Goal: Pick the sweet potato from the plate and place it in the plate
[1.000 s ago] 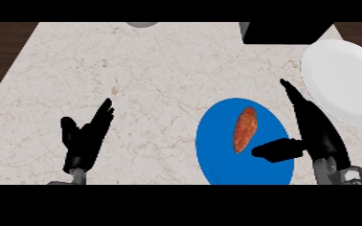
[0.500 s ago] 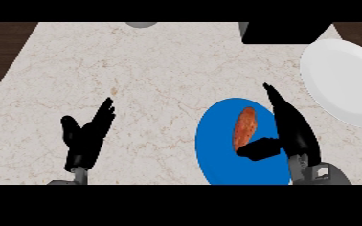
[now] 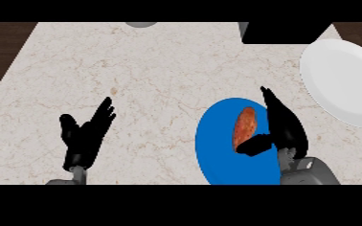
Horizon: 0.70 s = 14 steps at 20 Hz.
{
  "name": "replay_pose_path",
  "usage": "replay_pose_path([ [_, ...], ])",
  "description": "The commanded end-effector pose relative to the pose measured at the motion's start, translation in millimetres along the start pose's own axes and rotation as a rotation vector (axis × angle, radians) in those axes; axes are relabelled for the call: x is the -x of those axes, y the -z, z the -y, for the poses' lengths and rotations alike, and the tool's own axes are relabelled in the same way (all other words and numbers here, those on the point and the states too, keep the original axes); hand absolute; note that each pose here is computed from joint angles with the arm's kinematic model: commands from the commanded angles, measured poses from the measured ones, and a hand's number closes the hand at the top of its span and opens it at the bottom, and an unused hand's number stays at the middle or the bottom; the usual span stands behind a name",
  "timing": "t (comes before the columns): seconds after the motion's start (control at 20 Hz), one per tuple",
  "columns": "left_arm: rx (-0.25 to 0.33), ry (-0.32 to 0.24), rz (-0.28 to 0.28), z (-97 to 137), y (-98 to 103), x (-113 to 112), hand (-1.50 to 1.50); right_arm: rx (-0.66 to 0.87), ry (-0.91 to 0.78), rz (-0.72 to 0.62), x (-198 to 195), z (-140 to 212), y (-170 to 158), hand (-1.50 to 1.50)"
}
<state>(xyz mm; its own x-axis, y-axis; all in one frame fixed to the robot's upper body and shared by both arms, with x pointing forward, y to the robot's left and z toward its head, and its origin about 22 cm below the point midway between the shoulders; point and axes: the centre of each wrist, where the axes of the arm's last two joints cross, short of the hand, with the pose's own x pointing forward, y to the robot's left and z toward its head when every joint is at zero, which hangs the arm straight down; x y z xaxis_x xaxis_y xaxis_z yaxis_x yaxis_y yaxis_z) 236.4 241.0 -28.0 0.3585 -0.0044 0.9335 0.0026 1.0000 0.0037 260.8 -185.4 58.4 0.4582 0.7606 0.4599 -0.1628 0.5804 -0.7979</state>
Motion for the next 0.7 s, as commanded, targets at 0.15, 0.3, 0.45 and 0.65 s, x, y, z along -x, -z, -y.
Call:
replay_pose_path([
  [0.15, 0.018, -0.002, -0.012, -11.9, -9.4, 12.4, 0.0, -0.055, -0.03, -0.007, -9.2, -14.7, 19.8, -1.5],
  [0.3, 0.003, -0.001, -0.018, 3.2, 3.1, 8.8, 0.0, -0.066, -0.039, -0.02, -6.7, -20.5, 34.1, -1.5],
  [0.45, -0.002, -0.004, -0.01, -1.3, 6.1, 12.1, 0.0, -0.151, -0.124, 0.021, -4.7, -33.1, 33.5, 1.5],
  [0.65, -0.003, 0.02, -0.018, 0.3, 2.1, 8.2, 0.0, -0.07, -0.168, 0.063, 14.6, -35.8, 2.5, 1.5],
])
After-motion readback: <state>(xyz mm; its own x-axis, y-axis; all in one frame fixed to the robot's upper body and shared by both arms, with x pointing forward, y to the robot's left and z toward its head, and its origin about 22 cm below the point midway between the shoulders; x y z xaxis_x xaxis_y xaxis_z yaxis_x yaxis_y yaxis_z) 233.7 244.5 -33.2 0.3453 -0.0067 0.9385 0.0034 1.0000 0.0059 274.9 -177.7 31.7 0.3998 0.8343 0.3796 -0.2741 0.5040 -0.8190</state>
